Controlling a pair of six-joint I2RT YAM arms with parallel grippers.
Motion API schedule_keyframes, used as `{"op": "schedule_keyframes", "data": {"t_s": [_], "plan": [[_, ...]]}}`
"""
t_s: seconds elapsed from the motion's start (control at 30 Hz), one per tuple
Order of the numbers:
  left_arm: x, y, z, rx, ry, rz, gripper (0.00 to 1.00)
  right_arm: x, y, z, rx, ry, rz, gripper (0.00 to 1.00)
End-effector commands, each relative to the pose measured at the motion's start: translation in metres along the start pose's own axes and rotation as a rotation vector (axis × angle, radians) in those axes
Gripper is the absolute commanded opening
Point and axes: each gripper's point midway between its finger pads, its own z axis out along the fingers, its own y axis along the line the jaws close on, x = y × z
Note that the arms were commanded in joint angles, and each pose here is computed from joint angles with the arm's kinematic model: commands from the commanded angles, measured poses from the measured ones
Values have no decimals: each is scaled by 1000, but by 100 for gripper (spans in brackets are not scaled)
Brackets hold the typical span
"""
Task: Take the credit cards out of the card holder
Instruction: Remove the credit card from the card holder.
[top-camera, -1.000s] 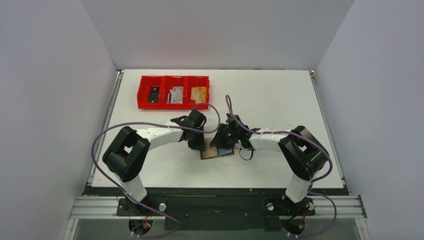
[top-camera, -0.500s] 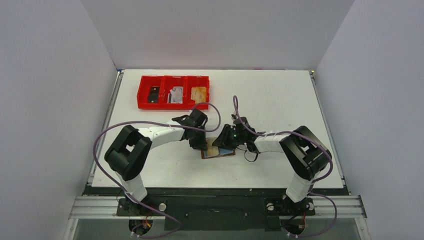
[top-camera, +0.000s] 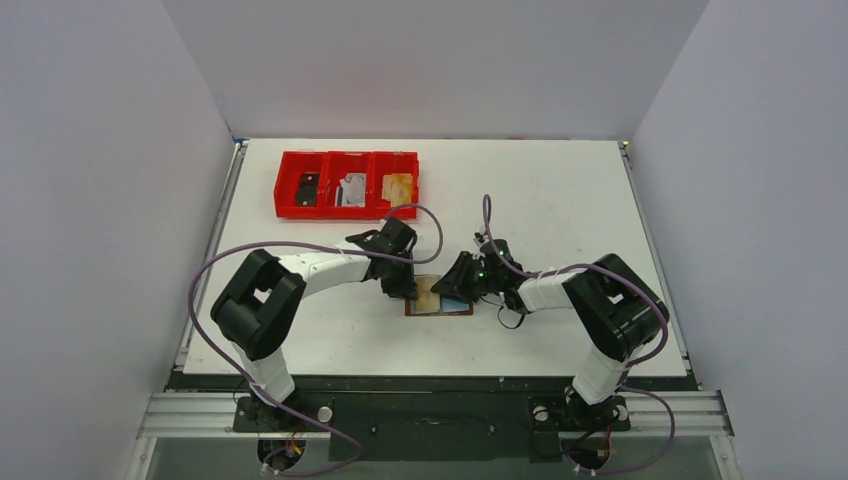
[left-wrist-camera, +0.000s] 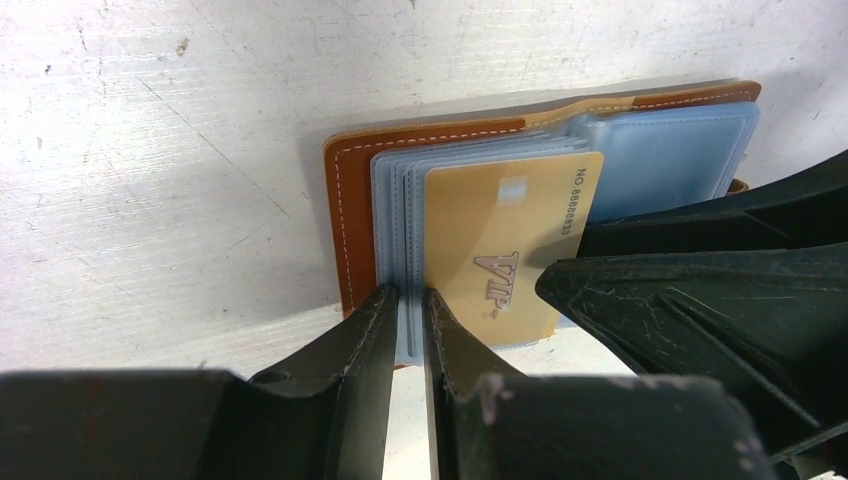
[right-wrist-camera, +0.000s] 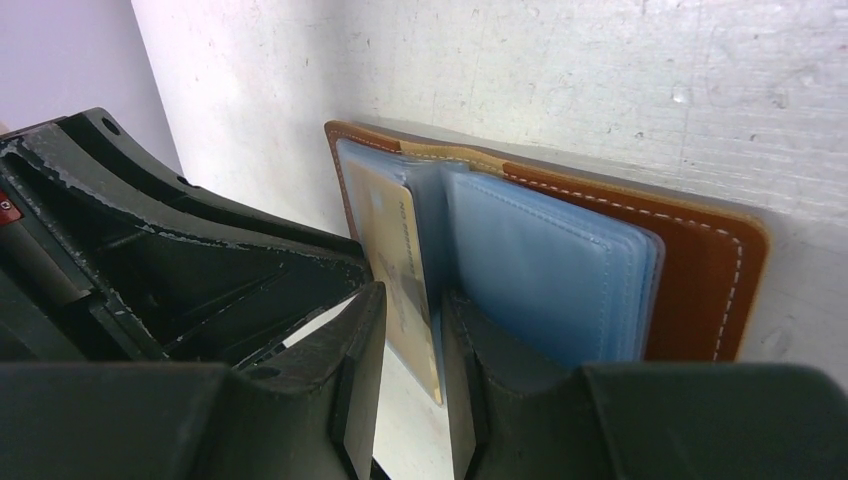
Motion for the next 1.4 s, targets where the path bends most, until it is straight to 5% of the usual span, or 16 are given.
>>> {"op": "schedule_keyframes", "data": {"t_s": [0.0,0.6,1.37], "plan": [[23,36,24,-142,55,12,14,-12,25,-9,-100,-40,-25,24],[21,34,24,-140,56,17,14,-17,6,-15,16,-58,-57,24],[27,42,27,-168,70,1,12,-21,1,-15,-25,-74,-4,0]]}}
